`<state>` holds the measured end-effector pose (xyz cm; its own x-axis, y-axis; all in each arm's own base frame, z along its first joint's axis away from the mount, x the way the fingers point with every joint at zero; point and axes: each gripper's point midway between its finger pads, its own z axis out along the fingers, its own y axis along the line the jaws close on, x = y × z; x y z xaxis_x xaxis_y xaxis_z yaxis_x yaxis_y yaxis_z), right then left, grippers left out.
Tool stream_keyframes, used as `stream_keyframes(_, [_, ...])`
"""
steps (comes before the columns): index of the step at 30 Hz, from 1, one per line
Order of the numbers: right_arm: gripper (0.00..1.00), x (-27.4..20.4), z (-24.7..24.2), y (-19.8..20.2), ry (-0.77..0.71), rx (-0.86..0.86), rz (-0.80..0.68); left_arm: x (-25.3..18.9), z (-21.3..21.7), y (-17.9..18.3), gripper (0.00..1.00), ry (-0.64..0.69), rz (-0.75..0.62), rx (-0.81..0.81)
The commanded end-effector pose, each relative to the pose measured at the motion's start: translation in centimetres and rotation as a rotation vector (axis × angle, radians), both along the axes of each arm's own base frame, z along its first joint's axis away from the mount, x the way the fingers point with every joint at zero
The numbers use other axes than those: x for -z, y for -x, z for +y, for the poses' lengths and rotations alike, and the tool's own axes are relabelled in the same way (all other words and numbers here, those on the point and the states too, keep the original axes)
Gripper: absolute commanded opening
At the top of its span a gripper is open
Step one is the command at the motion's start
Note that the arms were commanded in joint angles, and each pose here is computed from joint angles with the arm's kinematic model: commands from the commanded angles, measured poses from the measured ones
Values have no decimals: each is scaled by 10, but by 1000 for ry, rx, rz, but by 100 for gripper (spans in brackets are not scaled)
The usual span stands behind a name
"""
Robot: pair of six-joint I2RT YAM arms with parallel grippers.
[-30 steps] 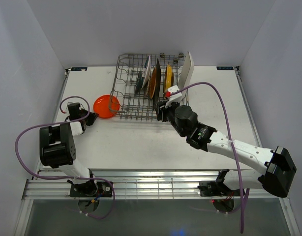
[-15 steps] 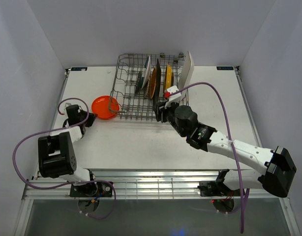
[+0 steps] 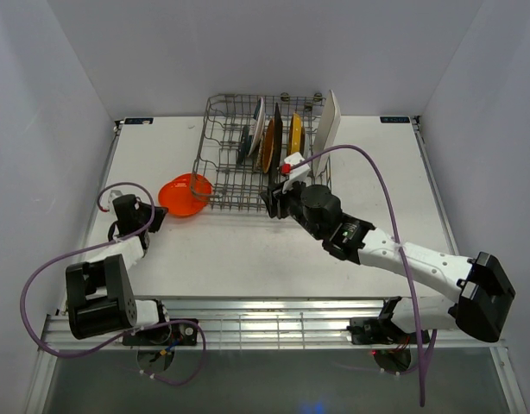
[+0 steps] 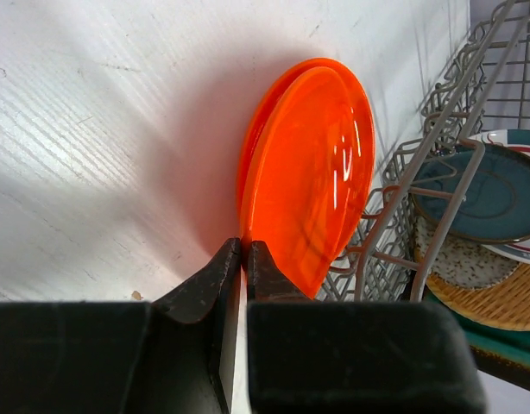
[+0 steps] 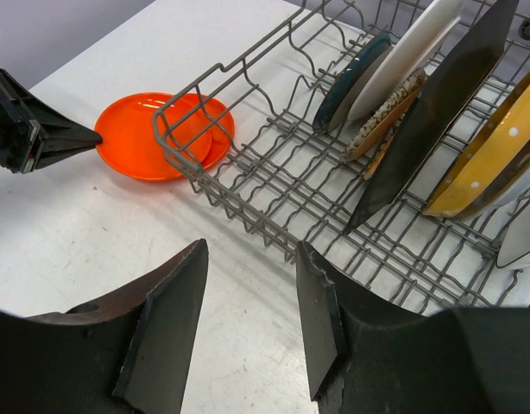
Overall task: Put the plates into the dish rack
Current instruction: Pick up the plate at the center of the board.
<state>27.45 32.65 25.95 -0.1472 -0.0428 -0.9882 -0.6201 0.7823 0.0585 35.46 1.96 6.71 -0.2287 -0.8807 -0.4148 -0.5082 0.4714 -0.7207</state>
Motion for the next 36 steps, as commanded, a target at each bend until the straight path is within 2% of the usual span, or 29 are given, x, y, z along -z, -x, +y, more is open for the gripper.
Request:
stream_keyframes(1, [51, -29, 11, 0, -75, -27, -29, -10, 5, -1, 0, -14, -32, -16])
stream_keyframes(13, [51, -23, 24, 2, -66, -70, -9, -28, 23, 24, 0, -54, -89, -126])
stream_keyframes(16, [51, -24, 25, 3, -70, -81, -8, -31, 27, 30, 0, -61, -64, -152])
stream_keyframes(17, [51, -24, 26, 4, -72, -87, -6, -37, 35, 33, 0, -88, -77, -192])
stream_keyframes(36, [51, -33, 61, 25, -134, -306, 59, -115, 47, 78, 0, -205, -223, -290])
